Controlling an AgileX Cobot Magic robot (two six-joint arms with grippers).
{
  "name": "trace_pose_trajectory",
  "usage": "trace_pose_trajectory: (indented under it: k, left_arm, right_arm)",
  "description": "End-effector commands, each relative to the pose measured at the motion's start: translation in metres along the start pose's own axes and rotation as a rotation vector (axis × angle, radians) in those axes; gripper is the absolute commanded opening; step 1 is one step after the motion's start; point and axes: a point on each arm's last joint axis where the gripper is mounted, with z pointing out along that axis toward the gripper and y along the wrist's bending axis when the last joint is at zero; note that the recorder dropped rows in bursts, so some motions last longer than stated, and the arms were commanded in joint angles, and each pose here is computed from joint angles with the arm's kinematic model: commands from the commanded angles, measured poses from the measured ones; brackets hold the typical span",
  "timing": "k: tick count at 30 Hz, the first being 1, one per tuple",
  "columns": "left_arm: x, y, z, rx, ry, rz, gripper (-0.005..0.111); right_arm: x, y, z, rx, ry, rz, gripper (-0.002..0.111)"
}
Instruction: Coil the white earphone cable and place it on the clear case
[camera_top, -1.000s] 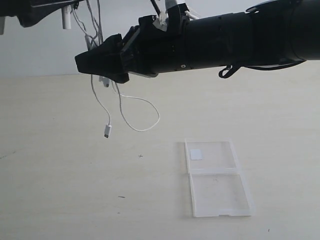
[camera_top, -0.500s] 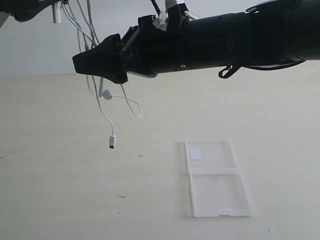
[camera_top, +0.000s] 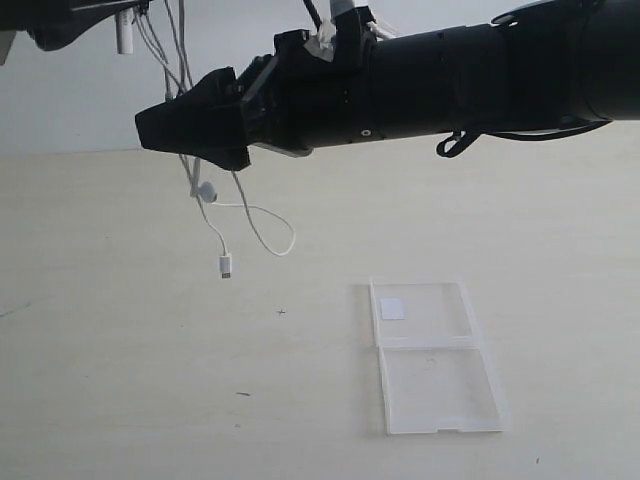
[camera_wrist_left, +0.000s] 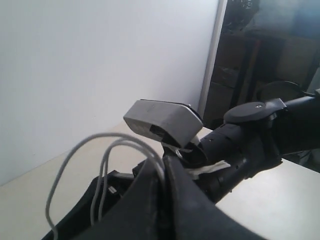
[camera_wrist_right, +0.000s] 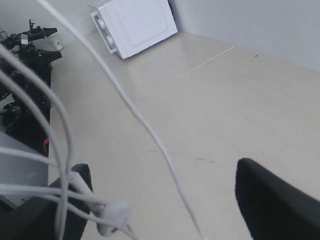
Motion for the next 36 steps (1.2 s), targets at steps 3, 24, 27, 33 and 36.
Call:
trace_pose_trajectory:
  k: [3,24,27,33,36]
  left_arm:
    - [0.001,-0.002,0.000,0.021,0.005,-0.023,0.000]
    - [0.002,0.003,0.000,-0.034,-0.003,-0.019,0.000]
    - [0.002,0.003,0.000,-0.026,-0.001,-0.019,0.000]
    - [0.003,0.000,0.000,0.002,0.005,-0.050,0.000]
    - [0.003,0.002,0.000,-0.014,0.001,-0.050,0.000]
  right_arm:
    - [-0.001,0.001,0.001,-0.013,-0.016,-0.002,0.076]
    - [-0.002,-0.004,0.000,0.050,-0.028,0.020,0.076]
    - [-0.001,-0.006,0.000,0.064,-0.027,0.016,0.076]
    - [-0.001,-0.008,0.000,0.093,-0.025,0.016,0.076]
    - [-0.001,-0.008,0.000,0.093,-0.025,0.016,0.076]
